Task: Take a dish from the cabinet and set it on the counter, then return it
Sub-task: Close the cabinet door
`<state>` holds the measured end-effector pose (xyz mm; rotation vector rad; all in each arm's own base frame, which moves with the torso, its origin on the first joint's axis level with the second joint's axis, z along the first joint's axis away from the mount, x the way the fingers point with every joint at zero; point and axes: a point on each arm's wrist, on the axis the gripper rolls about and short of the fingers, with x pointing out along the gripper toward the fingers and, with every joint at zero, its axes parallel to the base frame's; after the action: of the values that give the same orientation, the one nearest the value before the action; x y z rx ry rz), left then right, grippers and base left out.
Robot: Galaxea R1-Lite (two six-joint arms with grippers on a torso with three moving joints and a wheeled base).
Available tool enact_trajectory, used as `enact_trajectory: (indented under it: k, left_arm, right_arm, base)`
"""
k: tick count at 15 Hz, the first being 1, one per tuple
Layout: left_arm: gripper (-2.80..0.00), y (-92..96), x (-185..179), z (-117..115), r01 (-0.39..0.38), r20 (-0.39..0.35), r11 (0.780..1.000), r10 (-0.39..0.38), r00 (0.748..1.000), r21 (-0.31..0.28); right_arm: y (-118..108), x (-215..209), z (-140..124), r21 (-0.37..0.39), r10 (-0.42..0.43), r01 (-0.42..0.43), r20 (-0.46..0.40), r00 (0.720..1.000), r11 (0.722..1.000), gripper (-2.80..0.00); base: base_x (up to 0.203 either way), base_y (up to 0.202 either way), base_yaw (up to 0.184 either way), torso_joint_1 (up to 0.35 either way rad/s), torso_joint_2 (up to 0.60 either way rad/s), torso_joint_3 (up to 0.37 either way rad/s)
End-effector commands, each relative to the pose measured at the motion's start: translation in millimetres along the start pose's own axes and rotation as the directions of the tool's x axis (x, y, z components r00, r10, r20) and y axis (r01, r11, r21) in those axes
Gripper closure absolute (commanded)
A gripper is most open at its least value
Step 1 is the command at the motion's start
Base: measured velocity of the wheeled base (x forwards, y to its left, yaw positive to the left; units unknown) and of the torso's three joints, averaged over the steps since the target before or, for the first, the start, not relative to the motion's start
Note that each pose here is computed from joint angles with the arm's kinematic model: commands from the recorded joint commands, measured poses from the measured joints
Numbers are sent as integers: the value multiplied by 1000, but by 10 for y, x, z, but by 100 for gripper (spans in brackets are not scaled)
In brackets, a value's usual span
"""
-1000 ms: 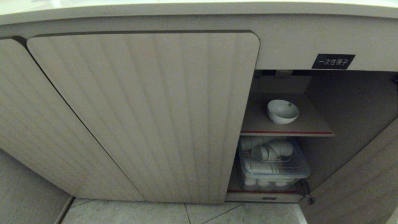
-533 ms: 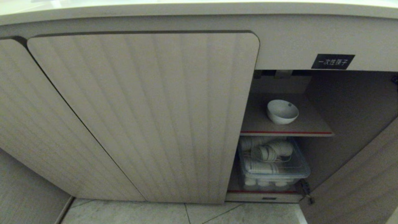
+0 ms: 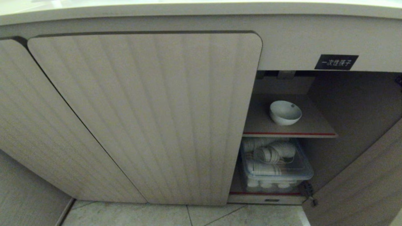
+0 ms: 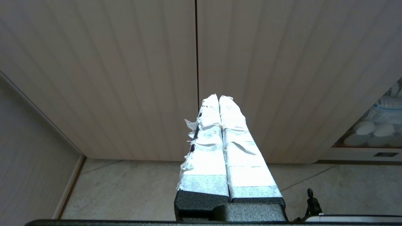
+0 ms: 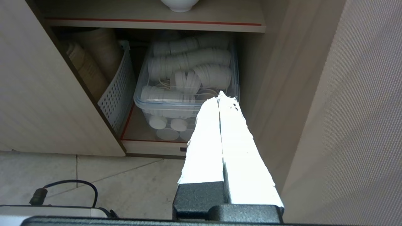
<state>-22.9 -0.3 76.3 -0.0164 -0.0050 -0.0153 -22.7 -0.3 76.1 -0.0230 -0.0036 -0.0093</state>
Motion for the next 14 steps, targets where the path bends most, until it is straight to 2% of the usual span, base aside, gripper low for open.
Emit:
enact_trajectory:
  k: [1, 14]
  left_arm:
    - [0, 0, 0, 0, 0, 1, 1000, 0, 1000, 0]
    - [0, 0, -1, 1, 0, 1, 1000, 0, 1000, 0]
  right_arm:
    - [0, -1, -4, -12, -1, 1, -2, 1000, 1000, 0]
    - [0, -1, -4, -2, 0, 0, -2, 1000, 1000, 0]
  base:
    - [0, 0, 0, 0, 0, 0]
    - [0, 0, 0, 0, 0, 0]
